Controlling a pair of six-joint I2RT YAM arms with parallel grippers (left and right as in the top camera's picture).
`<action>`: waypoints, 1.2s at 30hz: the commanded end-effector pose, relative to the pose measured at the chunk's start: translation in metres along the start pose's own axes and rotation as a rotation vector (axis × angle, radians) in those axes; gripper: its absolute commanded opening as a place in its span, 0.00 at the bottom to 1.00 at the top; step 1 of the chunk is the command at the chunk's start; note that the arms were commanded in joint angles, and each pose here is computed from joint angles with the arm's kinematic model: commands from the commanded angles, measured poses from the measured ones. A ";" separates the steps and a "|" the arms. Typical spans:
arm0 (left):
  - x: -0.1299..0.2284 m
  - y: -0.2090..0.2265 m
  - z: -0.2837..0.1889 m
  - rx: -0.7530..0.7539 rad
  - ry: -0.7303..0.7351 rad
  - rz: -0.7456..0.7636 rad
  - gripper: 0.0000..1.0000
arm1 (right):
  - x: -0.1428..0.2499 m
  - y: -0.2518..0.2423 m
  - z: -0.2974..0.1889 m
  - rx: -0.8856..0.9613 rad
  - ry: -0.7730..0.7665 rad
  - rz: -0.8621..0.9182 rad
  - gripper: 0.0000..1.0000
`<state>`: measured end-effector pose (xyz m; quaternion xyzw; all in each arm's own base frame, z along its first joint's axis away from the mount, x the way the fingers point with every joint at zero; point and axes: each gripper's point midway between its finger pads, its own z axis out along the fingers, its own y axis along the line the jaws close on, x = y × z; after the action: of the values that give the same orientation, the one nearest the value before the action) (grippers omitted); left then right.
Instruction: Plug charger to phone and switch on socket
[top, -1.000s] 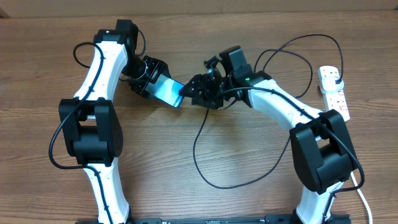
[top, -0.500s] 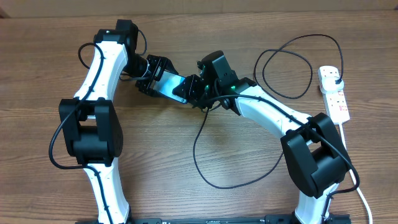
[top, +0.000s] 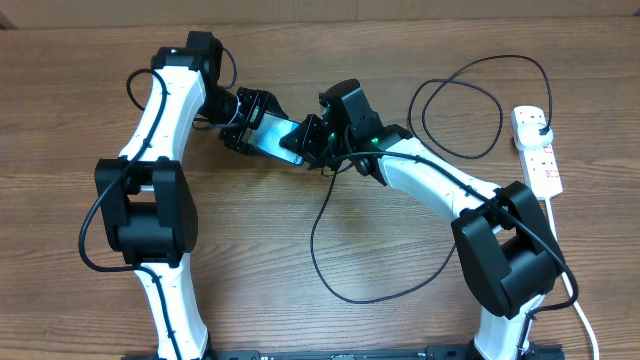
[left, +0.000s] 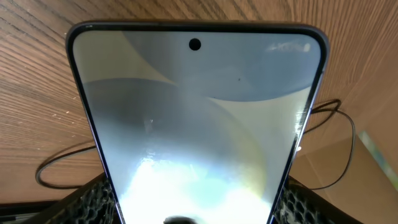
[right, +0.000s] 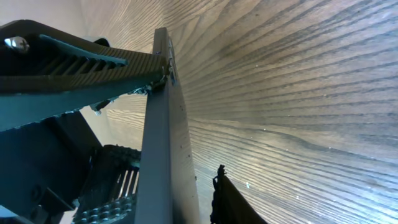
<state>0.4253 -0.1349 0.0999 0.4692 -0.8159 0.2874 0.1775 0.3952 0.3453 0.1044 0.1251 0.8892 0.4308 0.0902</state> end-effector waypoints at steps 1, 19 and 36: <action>0.011 -0.010 -0.004 0.034 0.033 0.000 0.68 | -0.003 0.013 -0.010 -0.022 -0.024 0.024 0.20; 0.007 -0.010 -0.005 0.029 0.007 0.030 1.00 | -0.002 0.021 -0.012 -0.072 0.009 0.041 0.04; 0.069 -0.067 -0.057 0.358 0.037 0.964 0.96 | -0.072 0.032 -0.153 -0.099 -0.232 -0.050 0.04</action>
<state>0.4506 -0.1654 0.1410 0.1487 -0.8772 0.4546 0.0419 0.4298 0.2480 0.1610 0.1831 0.8699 0.4383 0.1330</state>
